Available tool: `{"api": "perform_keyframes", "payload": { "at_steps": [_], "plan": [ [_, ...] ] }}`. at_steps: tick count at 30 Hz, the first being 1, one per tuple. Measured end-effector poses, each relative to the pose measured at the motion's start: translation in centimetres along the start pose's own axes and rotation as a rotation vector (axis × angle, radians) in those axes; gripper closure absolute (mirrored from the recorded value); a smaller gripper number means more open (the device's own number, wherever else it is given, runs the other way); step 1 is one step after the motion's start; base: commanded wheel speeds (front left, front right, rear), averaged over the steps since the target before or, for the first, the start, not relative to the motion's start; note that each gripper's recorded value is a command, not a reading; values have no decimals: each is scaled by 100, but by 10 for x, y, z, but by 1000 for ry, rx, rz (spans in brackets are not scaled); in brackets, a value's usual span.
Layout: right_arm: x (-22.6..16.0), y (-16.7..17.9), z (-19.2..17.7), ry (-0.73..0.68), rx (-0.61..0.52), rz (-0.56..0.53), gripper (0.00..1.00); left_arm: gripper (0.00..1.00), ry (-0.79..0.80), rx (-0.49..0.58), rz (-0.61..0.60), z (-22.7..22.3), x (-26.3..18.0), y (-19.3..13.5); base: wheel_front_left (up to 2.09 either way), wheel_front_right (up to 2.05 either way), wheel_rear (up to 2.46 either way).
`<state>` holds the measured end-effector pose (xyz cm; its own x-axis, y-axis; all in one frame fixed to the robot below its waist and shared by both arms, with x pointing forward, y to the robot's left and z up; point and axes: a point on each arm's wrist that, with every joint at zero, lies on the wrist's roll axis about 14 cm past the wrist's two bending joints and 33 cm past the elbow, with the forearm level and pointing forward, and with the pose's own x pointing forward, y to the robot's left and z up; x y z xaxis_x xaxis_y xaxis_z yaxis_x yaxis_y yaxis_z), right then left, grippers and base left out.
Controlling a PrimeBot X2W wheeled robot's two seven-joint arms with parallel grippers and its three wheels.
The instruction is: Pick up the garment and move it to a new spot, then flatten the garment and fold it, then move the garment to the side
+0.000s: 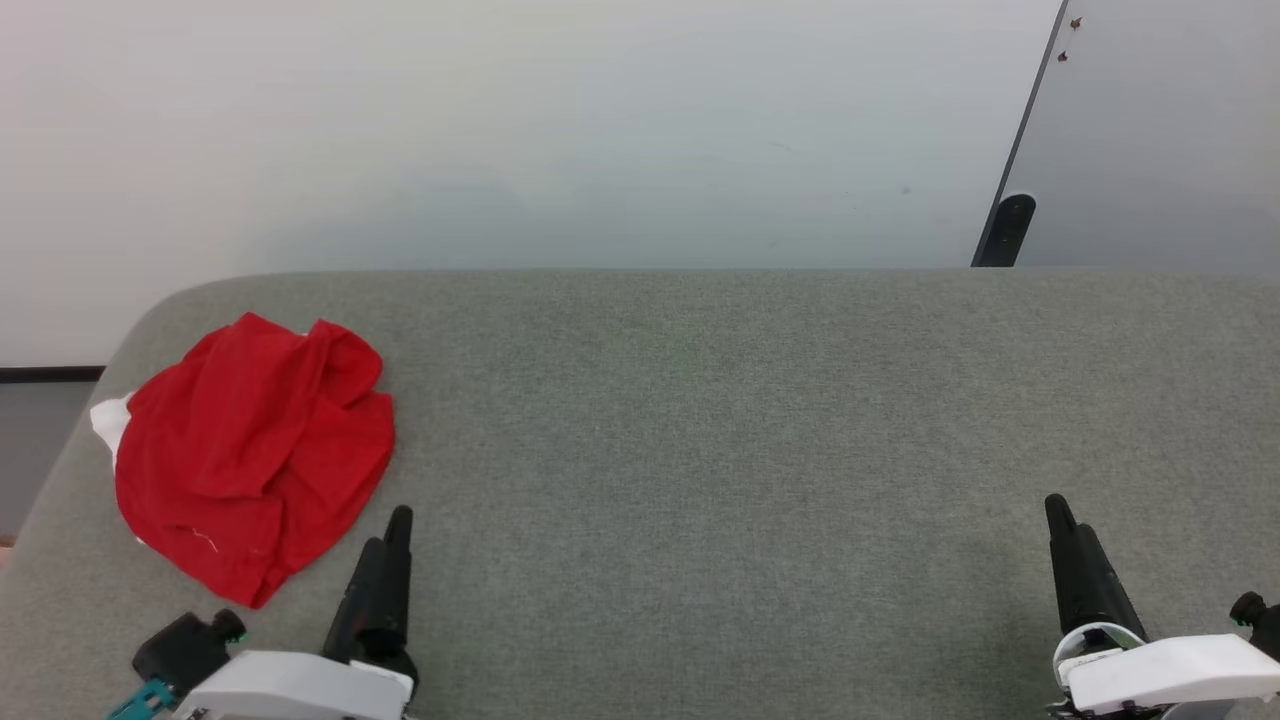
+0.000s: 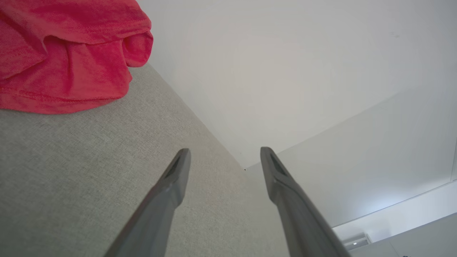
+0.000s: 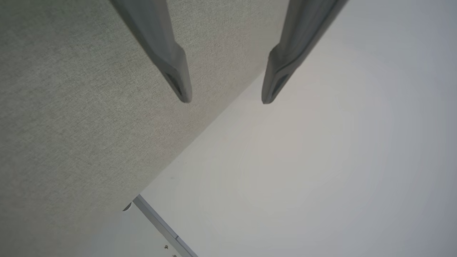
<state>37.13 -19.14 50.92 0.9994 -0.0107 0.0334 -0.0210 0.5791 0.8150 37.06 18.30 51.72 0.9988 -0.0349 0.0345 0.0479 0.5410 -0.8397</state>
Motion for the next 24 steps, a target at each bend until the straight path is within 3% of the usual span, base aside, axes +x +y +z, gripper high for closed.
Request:
{"api": "perform_keyframes", "payload": {
  "at_steps": [13,24],
  "plan": [
    [0,10,4,-18,-330,39,0,0,9,327,-18,-2,1,-4,0,0,0],
    [0,19,6,-33,-490,66,0,0,-52,556,-77,9,2,-21,0,0,0]
  ]
}}
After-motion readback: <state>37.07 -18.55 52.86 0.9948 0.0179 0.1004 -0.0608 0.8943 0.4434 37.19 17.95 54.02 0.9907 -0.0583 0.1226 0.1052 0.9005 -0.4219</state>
